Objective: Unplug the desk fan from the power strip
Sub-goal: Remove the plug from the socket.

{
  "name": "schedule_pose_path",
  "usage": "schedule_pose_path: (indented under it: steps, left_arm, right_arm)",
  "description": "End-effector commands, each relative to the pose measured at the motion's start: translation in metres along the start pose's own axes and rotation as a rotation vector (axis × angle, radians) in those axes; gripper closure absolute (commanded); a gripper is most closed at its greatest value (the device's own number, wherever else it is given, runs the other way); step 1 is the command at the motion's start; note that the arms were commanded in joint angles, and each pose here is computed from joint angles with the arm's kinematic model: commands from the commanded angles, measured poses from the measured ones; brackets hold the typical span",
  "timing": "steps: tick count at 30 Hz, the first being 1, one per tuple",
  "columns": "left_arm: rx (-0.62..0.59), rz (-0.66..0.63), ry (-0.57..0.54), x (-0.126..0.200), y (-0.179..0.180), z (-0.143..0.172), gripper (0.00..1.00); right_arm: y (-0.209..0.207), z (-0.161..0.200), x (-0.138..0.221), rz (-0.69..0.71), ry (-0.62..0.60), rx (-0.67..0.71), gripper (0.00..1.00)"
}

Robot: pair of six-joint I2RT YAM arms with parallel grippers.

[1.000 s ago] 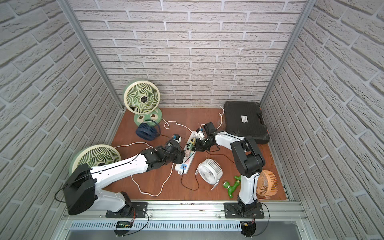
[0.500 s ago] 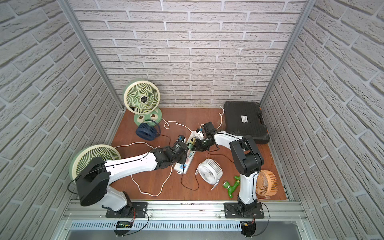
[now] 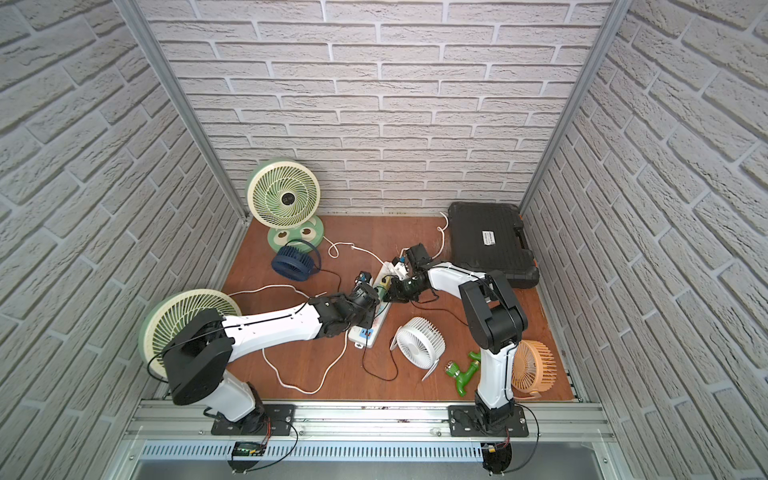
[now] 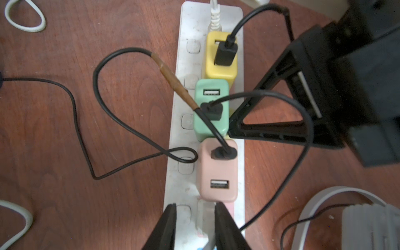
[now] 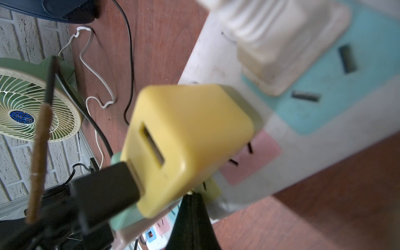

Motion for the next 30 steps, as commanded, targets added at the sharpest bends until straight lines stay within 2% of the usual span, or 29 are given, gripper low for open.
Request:
schedule_pose_path:
  steps: [1, 7, 17, 20, 22, 30]
  left_arm:
    - [0.001, 0.009, -0.02, -0.003, -0.006, -0.004, 0.64]
    - [-0.031, -0.023, 0.014, -0.006, -0.007, 0.005, 0.64]
    - [-0.069, -0.047, 0.051, -0.012, -0.013, 0.016, 0.71]
    - [-0.071, -0.055, 0.056, -0.013, -0.012, 0.02, 0.61]
    - [-0.071, -0.059, 0.06, -0.014, -0.011, 0.022, 0.6]
    - [-0.078, -0.063, 0.073, -0.019, -0.012, 0.027, 0.75]
  right_arm:
    - [-0.005, -0.001, -0.01, 0.043, 0.002, 0.014, 0.97]
    - [-0.005, -0.001, -0.01, 0.043, 0.002, 0.013, 0.97]
    - [-0.005, -0.002, -0.01, 0.045, 0.0, 0.012, 0.97]
    - [-0.005, -0.002, -0.01, 0.046, -0.002, 0.011, 0.97]
    - [-0.004, -0.002, -0.01, 0.046, -0.001, 0.012, 0.97]
    - [-0.005, -0.003, -0.01, 0.046, -0.004, 0.01, 0.97]
Point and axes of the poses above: each gripper's point midway between its finger pads, its own x axis back along the fingers, its own y axis along the line the jaws close on, z = x × y, the point moved 4 cm from there along x, back along the fingers, and after that the axes turned 2 degrees about -x, right-handed, at the moved point
